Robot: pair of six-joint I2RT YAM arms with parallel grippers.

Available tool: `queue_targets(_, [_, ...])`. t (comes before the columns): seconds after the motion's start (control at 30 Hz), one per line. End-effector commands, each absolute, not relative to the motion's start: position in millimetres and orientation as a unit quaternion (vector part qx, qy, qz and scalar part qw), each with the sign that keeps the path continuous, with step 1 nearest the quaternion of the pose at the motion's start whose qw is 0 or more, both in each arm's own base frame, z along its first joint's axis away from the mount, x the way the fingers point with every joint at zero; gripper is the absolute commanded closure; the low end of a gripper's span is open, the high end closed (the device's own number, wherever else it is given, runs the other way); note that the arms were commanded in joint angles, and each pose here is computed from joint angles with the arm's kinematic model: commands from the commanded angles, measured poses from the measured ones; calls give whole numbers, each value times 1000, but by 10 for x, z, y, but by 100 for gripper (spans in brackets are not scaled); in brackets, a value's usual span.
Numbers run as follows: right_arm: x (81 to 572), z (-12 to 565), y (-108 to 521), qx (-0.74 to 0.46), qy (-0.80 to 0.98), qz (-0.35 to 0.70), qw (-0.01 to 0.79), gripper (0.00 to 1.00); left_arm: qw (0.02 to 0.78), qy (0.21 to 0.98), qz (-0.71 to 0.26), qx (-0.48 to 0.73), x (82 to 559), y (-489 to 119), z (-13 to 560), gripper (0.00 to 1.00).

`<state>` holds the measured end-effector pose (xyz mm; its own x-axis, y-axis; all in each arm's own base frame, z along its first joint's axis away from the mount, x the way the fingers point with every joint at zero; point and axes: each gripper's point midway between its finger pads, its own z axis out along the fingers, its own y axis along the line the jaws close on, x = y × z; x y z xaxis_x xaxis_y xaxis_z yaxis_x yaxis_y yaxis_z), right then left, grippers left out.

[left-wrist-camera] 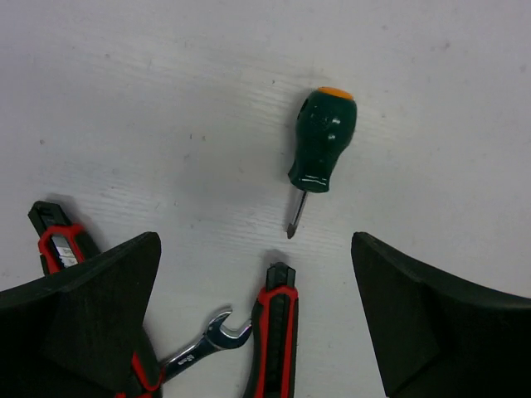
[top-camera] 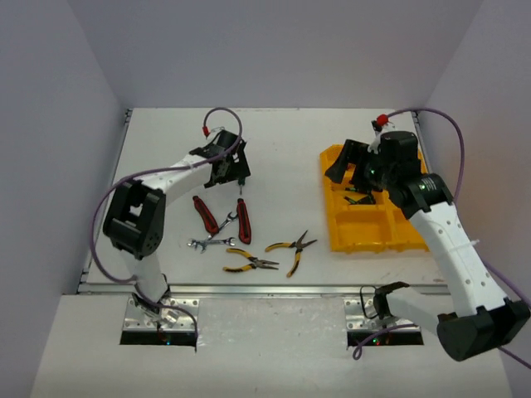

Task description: Sort the tools into containers

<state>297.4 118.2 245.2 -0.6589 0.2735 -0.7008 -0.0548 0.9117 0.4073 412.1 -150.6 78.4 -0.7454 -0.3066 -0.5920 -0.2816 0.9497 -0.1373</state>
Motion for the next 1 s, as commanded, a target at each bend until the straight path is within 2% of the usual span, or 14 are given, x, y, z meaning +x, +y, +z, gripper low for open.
queue_targets(0.0, [2721, 2385, 1219, 41, 876, 235, 420, 9, 302, 948, 4, -98, 4615, -1698, 660, 12])
queue_targets(0.07, [2606, 2354, 1229, 30, 876, 242, 416, 9, 277, 957, 30, -83, 4663, -1681, 384, 20])
queue_targets(0.2, [2475, 2305, 1186, 16, 881, 234, 410, 9, 275, 959, 22, -71, 4780, -1767, 281, 31])
queue_targets(0.27, [2441, 2308, 1168, 13, 881, 231, 413, 9, 272, 960, 10, -66, 4773, -1813, 256, 41])
queue_targets(0.37, [2431, 2312, 1171, 11, 879, 233, 415, 9, 265, 962, 3, -62, 4754, -1841, 181, 49])
queue_targets(0.5, [2422, 2280, 1235, 9, 878, 250, 407, 10, 252, 966, 6, -58, 4712, -1838, 63, 77])
queue_targets(0.53, [2421, 2243, 1276, 7, 878, 261, 401, 10, 251, 966, 6, -61, 4696, -1829, 68, 90])
queue_targets(0.57, [2411, 2228, 1320, 3, 877, 272, 396, 10, 257, 964, 3, -63, 4698, -1833, 115, 97])
queue_targets(0.6, [2402, 2206, 1375, -1, 874, 287, 391, 9, 269, 961, -6, -67, 4722, -1852, 216, 100])
queue_targets(0.8, [2287, 2173, 1844, -67, 829, 425, 358, 5, 352, 925, -120, -83, 4766, -2121, 1214, 100])
queue_targets(0.93, [2284, 2275, 2059, -108, 785, 495, 358, 2, 386, 876, -278, -82, 4366, -2454, 2015, 100])
queue_targets(0.97, [2284, 2266, 2089, -110, 780, 502, 356, 1, 384, 865, -312, -83, 4242, -2514, 2046, 100])
